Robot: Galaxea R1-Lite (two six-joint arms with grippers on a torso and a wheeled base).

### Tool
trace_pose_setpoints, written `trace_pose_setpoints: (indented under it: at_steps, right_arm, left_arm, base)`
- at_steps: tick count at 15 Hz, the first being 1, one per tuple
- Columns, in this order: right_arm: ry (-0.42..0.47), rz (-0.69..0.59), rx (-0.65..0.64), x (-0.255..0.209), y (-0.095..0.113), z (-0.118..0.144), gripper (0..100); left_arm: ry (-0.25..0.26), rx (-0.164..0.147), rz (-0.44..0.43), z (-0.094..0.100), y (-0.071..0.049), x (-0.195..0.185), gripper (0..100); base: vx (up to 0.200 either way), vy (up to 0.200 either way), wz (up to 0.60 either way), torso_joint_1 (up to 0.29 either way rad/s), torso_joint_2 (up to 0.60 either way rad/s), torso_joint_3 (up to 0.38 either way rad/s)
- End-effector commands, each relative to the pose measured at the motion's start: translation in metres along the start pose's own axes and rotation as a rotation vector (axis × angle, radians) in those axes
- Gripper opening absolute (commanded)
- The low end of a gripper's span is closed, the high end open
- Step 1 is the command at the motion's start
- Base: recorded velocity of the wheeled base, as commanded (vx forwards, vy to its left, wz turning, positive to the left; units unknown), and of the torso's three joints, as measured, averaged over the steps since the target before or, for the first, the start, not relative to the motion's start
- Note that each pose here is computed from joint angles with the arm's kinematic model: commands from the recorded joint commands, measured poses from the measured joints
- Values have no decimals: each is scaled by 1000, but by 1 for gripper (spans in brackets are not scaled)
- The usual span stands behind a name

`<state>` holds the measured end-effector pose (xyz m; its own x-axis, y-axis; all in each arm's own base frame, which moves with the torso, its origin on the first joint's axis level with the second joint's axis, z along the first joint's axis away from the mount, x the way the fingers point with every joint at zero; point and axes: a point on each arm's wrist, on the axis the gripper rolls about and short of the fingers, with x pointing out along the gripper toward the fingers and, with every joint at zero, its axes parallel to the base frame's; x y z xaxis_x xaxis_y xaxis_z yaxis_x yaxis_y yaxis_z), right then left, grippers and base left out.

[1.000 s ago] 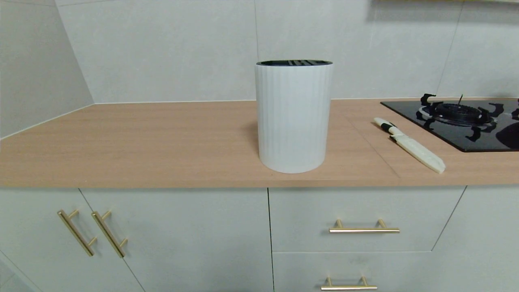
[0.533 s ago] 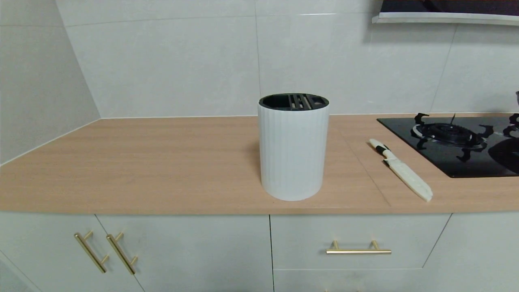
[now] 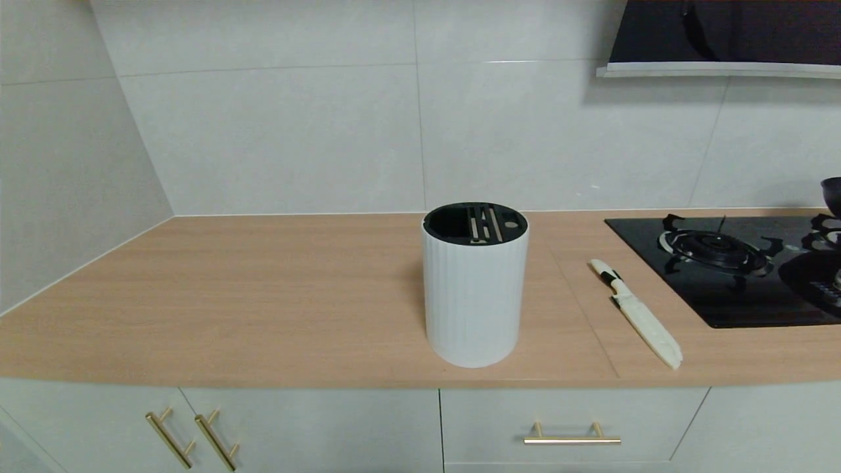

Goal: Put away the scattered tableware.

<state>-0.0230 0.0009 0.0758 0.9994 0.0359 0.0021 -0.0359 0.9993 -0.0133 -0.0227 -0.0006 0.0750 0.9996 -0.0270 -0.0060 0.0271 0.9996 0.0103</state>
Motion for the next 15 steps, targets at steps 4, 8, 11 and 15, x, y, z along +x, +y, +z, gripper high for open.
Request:
trace_pose_setpoints:
  at_steps: [4, 8, 11, 15]
  right_arm:
    - [2, 1, -1, 0, 0, 0, 100]
    - [4, -1, 0, 0, 0, -1, 100]
    - [2, 1, -1, 0, 0, 0, 100]
    - [1, 1, -1, 0, 0, 0, 100]
  left_arm:
    - [0, 0, -1, 0, 0, 0, 100]
    - [0, 0, -1, 0, 0, 0, 100]
    - [0, 0, -1, 0, 0, 0, 100]
    - [0, 0, -1, 0, 0, 0, 100]
  base:
    - [0, 0, 0, 237, -525, -294]
    - [0, 0, 0, 261, -563, -301]
    - [0, 0, 0, 276, -608, -318]
    - [0, 0, 0, 226, -467, -243]
